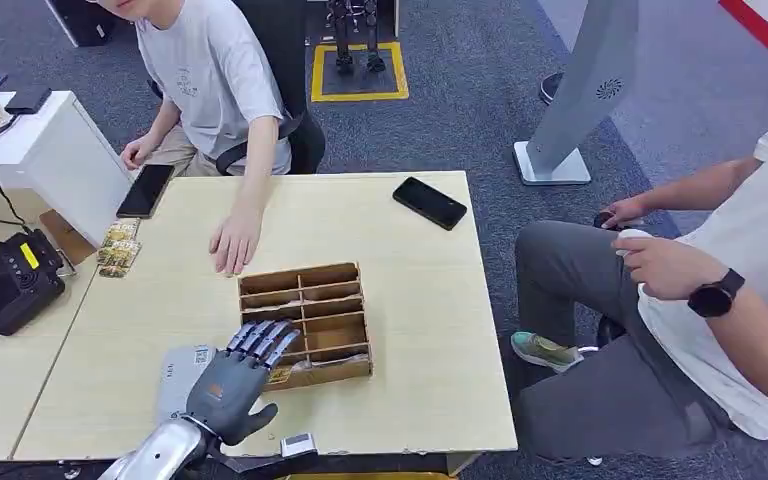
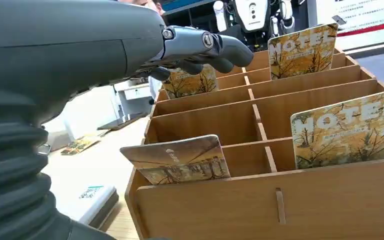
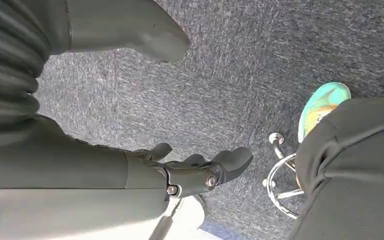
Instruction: Pass the card to the sensor for recognition and then transmit it.
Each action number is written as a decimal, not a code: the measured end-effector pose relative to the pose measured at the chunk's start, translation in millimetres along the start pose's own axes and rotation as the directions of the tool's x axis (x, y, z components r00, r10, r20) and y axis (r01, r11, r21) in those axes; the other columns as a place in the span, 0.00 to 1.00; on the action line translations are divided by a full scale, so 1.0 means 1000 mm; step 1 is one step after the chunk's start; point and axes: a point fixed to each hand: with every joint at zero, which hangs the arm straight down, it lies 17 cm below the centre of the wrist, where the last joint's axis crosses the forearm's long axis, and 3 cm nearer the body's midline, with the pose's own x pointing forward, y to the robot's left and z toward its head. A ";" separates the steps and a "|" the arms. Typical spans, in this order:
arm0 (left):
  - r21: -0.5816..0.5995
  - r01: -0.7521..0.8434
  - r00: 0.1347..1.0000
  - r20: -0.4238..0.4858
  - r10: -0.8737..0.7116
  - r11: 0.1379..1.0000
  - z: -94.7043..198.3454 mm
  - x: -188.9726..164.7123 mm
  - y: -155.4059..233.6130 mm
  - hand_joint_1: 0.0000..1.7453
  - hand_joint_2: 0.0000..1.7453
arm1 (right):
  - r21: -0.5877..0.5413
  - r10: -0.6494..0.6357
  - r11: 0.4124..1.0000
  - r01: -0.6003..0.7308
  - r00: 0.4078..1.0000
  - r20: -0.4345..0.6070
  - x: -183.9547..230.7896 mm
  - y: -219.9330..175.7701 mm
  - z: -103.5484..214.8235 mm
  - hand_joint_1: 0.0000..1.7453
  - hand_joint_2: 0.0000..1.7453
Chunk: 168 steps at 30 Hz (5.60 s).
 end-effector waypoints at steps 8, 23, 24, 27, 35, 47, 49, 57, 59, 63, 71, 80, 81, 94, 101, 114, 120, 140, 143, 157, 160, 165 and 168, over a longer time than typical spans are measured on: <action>0.002 -0.004 1.000 0.001 0.004 1.000 -0.001 0.002 0.000 0.00 1.00 | -0.004 -0.006 1.000 0.006 1.000 -0.007 -0.002 -0.001 0.000 0.00 1.00; 0.003 -0.005 1.000 -0.001 0.005 1.000 -0.001 0.002 0.000 0.00 1.00 | -0.001 -0.004 1.000 0.004 1.000 -0.006 -0.003 0.000 0.001 0.00 1.00; 0.003 -0.005 1.000 -0.001 0.005 1.000 -0.001 0.002 0.000 0.00 1.00 | -0.001 -0.003 1.000 0.003 1.000 -0.006 -0.003 0.000 0.001 0.00 1.00; 0.000 -0.006 1.000 -0.010 0.006 1.000 -0.001 0.000 -0.001 0.00 1.00 | 0.000 -0.003 1.000 0.003 1.000 -0.007 -0.003 0.001 0.002 0.00 1.00; -0.004 -0.014 1.000 -0.024 0.014 1.000 -0.001 -0.002 -0.002 0.00 1.00 | -0.003 -0.006 1.000 0.006 1.000 -0.011 -0.005 0.000 0.002 0.00 1.00; -0.004 -0.019 0.999 -0.026 0.019 1.000 -0.001 -0.002 -0.002 0.00 1.00 | -0.006 -0.008 1.000 0.008 1.000 -0.011 -0.005 -0.001 0.003 0.00 1.00; -0.004 -0.019 0.999 -0.026 0.019 1.000 -0.001 -0.002 -0.002 0.00 1.00 | -0.006 -0.008 1.000 0.008 1.000 -0.011 -0.005 -0.001 0.003 0.00 1.00; -0.004 -0.018 0.999 -0.026 0.018 1.000 -0.001 -0.003 -0.002 0.00 1.00 | -0.001 -0.008 1.000 0.008 1.000 -0.011 -0.004 0.001 0.003 0.00 1.00; -0.004 -0.018 0.999 -0.026 0.018 1.000 -0.001 -0.003 -0.002 0.00 1.00 | 0.000 -0.008 1.000 0.008 1.000 -0.011 -0.004 0.001 0.003 0.00 1.00; -0.004 -0.018 0.999 -0.026 0.018 1.000 -0.001 -0.003 -0.002 0.00 1.00 | 0.000 -0.008 1.000 0.008 1.000 -0.011 -0.004 0.001 0.003 0.00 1.00; -0.005 -0.019 0.999 -0.035 0.018 1.000 0.000 -0.004 -0.002 0.00 1.00 | 0.003 -0.008 1.000 0.008 1.000 -0.010 -0.005 0.001 0.004 0.00 1.00; -0.018 -0.039 0.997 -0.060 0.038 0.999 0.002 -0.010 -0.005 0.00 1.00 | 0.003 -0.008 1.000 0.008 1.000 -0.013 -0.006 0.002 0.005 0.00 1.00; -0.018 -0.040 0.997 -0.060 0.038 0.999 0.002 -0.010 -0.005 0.00 1.00 | 0.002 -0.009 1.000 0.009 1.000 -0.013 -0.006 0.002 0.005 0.00 1.00; -0.021 -0.038 0.997 -0.066 0.037 0.999 0.004 -0.012 -0.007 0.00 1.00 | 0.001 -0.012 1.000 0.012 1.000 -0.015 -0.006 0.002 0.006 0.00 1.00; -0.020 -0.030 0.997 -0.067 0.029 0.999 0.004 -0.012 -0.007 0.00 1.00 | 0.001 -0.014 1.000 0.014 1.000 -0.014 -0.005 0.001 0.006 0.00 1.00; -0.019 -0.029 0.997 -0.067 0.028 0.999 0.004 -0.012 -0.007 0.00 1.00 | -0.001 -0.014 1.000 0.014 1.000 -0.013 -0.004 0.001 0.006 0.00 1.00; -0.019 -0.029 0.997 -0.067 0.027 0.999 0.004 -0.012 -0.007 0.00 1.00 | -0.004 -0.013 1.000 0.013 1.000 -0.012 -0.004 0.000 0.006 0.00 1.00; -0.023 -0.018 0.997 -0.072 0.016 1.000 0.004 -0.014 -0.007 1.00 1.00 | -0.003 -0.041 0.999 0.041 0.999 0.011 0.006 -0.002 0.006 0.00 1.00; -0.023 -0.020 0.997 -0.072 0.019 1.000 0.004 -0.013 -0.007 1.00 1.00 | -0.010 -0.045 0.999 0.045 0.999 0.014 0.007 -0.004 0.006 0.00 1.00; -0.025 -0.021 0.998 -0.065 0.019 0.999 0.004 -0.012 -0.008 1.00 1.00 | -0.021 -0.051 0.998 0.051 0.999 0.018 0.010 -0.010 0.006 0.00 1.00; -0.025 -0.021 0.998 -0.065 0.019 0.999 0.004 -0.012 -0.008 1.00 1.00 | -0.023 -0.051 0.998 0.052 0.999 0.019 0.011 -0.010 0.006 0.00 1.00; -0.025 -0.022 0.998 -0.065 0.020 0.999 0.004 -0.012 -0.008 1.00 1.00 | -0.025 -0.051 0.998 0.052 0.999 0.019 0.011 -0.011 0.006 0.00 1.00; -0.025 -0.024 0.998 -0.063 0.022 0.999 0.004 -0.012 -0.008 1.00 1.00 | -0.026 -0.052 0.998 0.052 0.998 0.020 0.012 -0.011 0.006 0.00 1.00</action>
